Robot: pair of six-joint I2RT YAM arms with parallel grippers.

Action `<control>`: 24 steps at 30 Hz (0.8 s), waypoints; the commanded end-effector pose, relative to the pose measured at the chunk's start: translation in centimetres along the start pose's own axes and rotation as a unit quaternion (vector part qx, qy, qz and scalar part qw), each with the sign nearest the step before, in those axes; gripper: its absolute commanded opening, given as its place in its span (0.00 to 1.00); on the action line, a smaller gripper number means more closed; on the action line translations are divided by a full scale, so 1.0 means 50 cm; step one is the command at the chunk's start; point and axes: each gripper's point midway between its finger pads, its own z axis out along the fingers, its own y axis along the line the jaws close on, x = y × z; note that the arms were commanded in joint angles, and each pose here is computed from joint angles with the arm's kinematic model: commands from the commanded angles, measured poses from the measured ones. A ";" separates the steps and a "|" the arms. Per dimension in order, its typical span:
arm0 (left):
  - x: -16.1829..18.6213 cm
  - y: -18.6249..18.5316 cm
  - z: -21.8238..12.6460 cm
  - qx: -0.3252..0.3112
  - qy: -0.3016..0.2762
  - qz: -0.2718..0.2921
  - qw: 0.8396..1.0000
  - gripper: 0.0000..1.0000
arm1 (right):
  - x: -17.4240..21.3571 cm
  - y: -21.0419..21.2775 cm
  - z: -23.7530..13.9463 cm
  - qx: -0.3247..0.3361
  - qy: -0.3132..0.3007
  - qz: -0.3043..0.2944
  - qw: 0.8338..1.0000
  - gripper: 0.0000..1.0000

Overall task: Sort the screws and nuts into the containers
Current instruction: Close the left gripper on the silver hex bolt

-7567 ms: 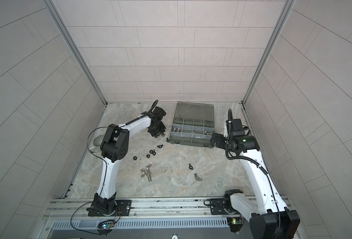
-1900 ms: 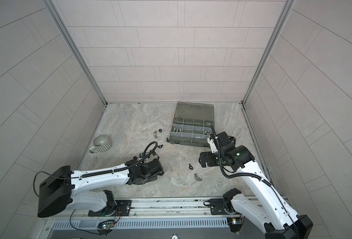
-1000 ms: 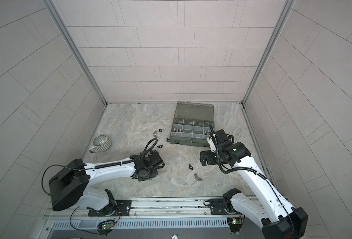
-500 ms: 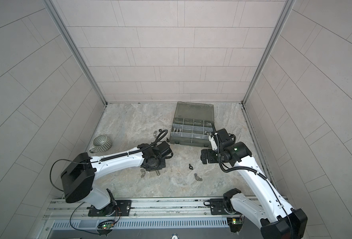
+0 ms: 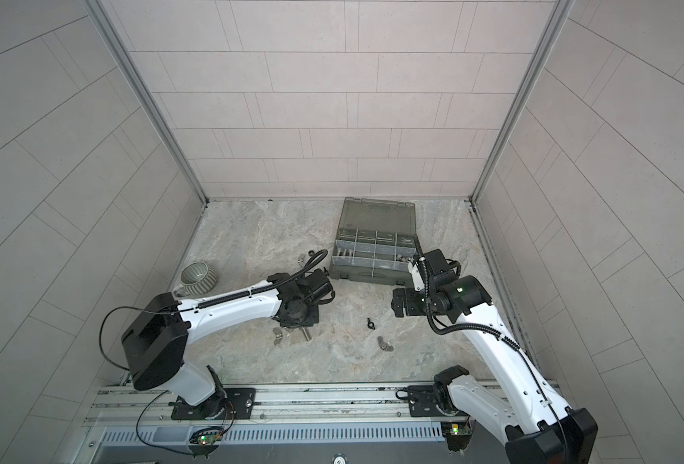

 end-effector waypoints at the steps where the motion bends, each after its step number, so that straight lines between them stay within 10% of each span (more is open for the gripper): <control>1: 0.018 0.020 0.009 0.000 0.003 -0.027 1.000 0.28 | 0.010 -0.006 -0.011 0.003 0.002 -0.004 1.000 0.99; 11: 0.049 -0.004 0.050 0.018 -0.005 -0.048 0.999 0.47 | 0.037 -0.004 -0.018 -0.001 0.018 -0.011 1.000 0.99; 24: 0.050 -0.014 0.071 0.006 -0.010 -0.047 0.999 0.48 | 0.041 -0.002 -0.022 0.000 0.016 -0.018 1.000 0.99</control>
